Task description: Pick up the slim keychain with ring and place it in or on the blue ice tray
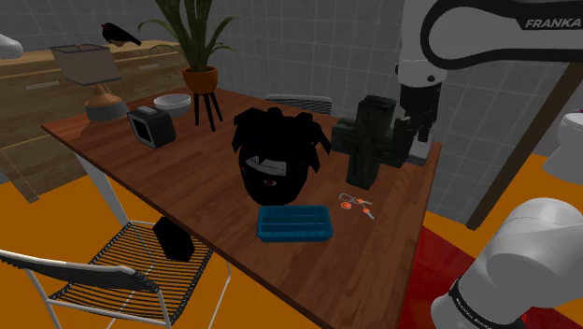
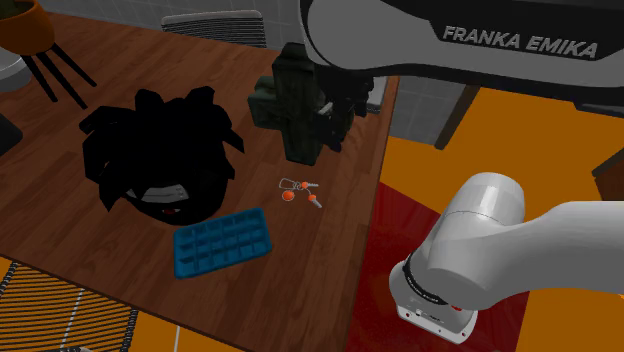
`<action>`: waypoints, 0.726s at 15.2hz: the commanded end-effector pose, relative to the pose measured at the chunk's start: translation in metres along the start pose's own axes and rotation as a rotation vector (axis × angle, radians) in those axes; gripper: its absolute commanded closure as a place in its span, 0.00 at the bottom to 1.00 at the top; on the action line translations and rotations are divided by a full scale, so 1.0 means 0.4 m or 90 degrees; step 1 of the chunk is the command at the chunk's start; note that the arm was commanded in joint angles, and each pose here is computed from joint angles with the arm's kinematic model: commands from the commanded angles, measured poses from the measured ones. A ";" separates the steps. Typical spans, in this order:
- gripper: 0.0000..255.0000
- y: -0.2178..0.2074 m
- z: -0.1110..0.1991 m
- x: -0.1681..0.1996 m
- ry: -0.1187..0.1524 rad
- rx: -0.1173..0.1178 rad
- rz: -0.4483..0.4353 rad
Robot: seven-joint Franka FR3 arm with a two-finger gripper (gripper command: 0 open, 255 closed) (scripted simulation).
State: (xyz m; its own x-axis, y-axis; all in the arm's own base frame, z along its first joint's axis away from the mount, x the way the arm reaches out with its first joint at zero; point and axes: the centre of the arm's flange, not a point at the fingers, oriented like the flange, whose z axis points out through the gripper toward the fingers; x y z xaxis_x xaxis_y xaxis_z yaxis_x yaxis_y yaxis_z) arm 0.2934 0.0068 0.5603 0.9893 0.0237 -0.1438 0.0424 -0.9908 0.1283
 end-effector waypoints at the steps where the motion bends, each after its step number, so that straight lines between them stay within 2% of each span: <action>1: 0.00 0.000 0.000 0.000 0.000 0.000 0.000; 11: 0.00 -0.062 0.296 0.080 0.061 0.056 0.030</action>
State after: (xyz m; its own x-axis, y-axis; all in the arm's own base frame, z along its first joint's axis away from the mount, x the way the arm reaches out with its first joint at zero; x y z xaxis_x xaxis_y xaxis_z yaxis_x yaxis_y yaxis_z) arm 0.3048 0.0164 0.4471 0.9983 -0.0094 -0.0580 -0.0062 -0.9985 0.0553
